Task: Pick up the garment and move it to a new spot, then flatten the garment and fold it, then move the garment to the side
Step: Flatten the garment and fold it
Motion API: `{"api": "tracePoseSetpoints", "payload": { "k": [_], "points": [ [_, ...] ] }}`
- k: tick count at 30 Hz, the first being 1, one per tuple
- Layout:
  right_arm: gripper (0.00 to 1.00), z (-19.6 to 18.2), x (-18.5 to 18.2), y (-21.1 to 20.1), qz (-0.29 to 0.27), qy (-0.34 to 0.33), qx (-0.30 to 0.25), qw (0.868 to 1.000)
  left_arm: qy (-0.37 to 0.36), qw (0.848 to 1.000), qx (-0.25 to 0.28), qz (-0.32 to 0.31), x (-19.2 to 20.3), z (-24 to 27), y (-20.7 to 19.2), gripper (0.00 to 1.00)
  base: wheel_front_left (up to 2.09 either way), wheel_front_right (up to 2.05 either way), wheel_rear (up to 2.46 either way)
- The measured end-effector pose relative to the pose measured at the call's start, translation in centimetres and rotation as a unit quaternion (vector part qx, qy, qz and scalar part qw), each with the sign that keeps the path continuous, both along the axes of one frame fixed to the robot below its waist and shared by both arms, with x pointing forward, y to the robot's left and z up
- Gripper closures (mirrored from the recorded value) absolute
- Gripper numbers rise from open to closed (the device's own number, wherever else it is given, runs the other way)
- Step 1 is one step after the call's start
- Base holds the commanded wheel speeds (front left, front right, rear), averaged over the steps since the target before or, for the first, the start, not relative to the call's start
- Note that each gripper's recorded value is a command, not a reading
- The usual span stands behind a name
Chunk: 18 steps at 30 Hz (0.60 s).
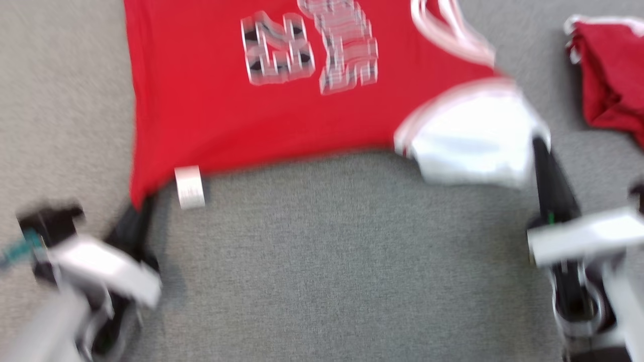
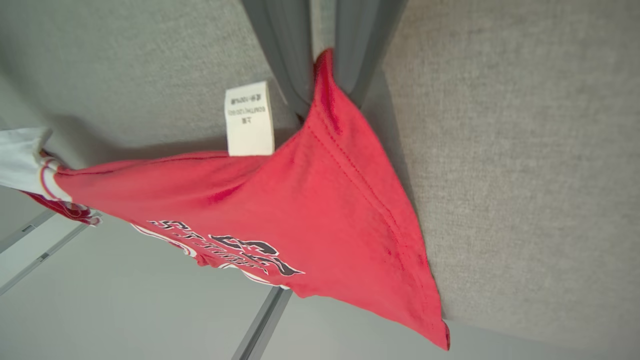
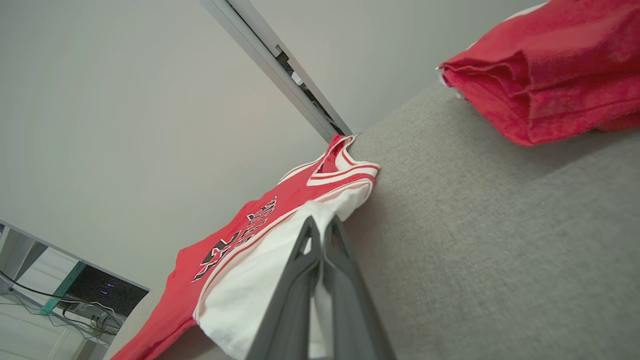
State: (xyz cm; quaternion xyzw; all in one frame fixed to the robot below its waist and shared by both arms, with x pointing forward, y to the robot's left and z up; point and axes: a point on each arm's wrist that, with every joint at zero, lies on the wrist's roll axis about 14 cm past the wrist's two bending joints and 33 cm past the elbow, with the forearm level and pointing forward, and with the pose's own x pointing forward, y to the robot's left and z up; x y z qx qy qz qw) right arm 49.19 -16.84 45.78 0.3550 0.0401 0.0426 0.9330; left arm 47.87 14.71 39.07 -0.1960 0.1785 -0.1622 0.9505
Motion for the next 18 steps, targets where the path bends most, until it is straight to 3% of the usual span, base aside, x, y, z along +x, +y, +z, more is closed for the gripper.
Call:
{"api": "tracePoseSetpoints", "payload": {
  "k": [10,14,18],
  "points": [
    [1.0,-3.5,-14.2,-2.4,-0.043,0.103,-0.001,0.994,0.106,0.99,-0.078,0.044,-15.0,-0.5,-2.5,1.0,0.0,0.0,0.0],
    [1.0,-3.8,-15.6,-2.8,-0.057,0.115,0.002,0.992,0.124,0.983,-0.121,0.06,-16.8,0.2,-3.3,1.0,0.0,0.0,0.0],
    [1.0,-2.0,-13.7,-2.2,-0.04,0.09,-0.003,0.995,0.117,0.979,-0.155,0.057,-16.0,1.9,-3.8,1.0,0.0,0.0,0.0]
  ]
}}
